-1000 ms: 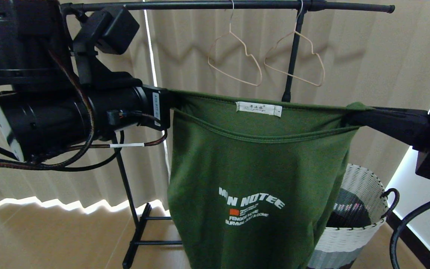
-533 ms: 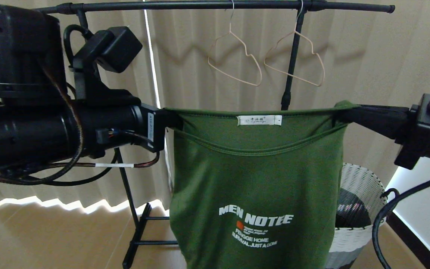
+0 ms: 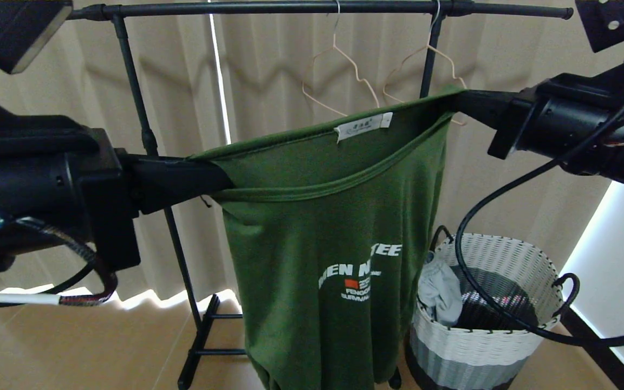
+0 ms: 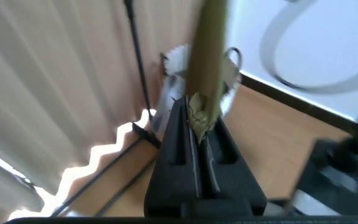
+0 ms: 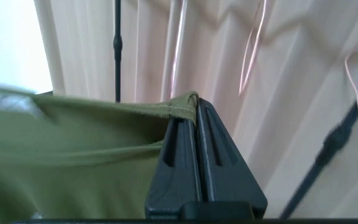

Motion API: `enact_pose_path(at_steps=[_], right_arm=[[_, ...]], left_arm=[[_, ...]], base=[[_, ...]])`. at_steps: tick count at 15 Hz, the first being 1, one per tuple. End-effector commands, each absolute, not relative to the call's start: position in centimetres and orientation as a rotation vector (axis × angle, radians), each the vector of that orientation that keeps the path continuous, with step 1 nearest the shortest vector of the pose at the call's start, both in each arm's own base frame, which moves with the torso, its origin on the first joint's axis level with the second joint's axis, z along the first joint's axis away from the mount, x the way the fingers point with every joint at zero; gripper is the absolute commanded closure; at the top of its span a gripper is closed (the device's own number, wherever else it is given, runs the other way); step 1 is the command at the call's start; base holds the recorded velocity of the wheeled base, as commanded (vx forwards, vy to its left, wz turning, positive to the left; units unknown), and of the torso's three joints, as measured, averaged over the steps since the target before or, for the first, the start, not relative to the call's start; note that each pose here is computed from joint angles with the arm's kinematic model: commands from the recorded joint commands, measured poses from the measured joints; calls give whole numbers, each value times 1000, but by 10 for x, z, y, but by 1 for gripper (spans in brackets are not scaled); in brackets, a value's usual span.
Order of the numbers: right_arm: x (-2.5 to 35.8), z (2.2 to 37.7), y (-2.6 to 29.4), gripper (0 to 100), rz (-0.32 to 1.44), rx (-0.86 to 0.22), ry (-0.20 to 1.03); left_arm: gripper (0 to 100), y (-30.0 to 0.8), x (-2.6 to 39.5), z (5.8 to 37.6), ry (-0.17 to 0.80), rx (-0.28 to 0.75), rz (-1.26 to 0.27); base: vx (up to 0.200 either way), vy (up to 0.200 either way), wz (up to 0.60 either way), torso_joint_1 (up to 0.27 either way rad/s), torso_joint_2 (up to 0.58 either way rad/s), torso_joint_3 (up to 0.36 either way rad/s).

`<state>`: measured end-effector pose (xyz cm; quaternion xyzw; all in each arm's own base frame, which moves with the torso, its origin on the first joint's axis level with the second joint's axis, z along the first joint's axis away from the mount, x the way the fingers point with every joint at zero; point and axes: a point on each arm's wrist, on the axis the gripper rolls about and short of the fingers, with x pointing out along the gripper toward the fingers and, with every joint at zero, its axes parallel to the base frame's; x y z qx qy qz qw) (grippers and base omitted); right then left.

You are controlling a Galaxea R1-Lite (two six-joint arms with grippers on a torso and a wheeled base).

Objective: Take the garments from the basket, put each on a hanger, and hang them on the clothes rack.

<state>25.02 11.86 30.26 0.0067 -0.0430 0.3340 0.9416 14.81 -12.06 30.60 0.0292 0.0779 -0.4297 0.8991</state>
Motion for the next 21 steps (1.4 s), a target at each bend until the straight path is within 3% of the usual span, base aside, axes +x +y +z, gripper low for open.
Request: enact_pose_path(at_steps=[1,6,10,13,17,21], right_arm=[[271,290,128,100,681,12,-50],[259,300,119,100,661,11,-65],[207,336,96,100,657,11,-65],[181,325,85,100,661,8,-20],[179,291,85,100,665,-2,84],[180,300,86,100,665,2,55]], left_arm=[[100,-111,131,307,132,61,-907],[100,-114,140,314,112,59,-880],[100,-138,199,355,-4,31,-793],[100,-150,218,340,59,35,-766],[100,-150,218,304,187,49,-753],[100,-151,219,309,144,46,-744]], base=[[0,0,0,0,0,0],[0,0,0,0,0,0],[0,0,0,0,0,0],[0,0,0,0,0,0],[0,0,0,0,0,0],[0,0,0,0,0,0]])
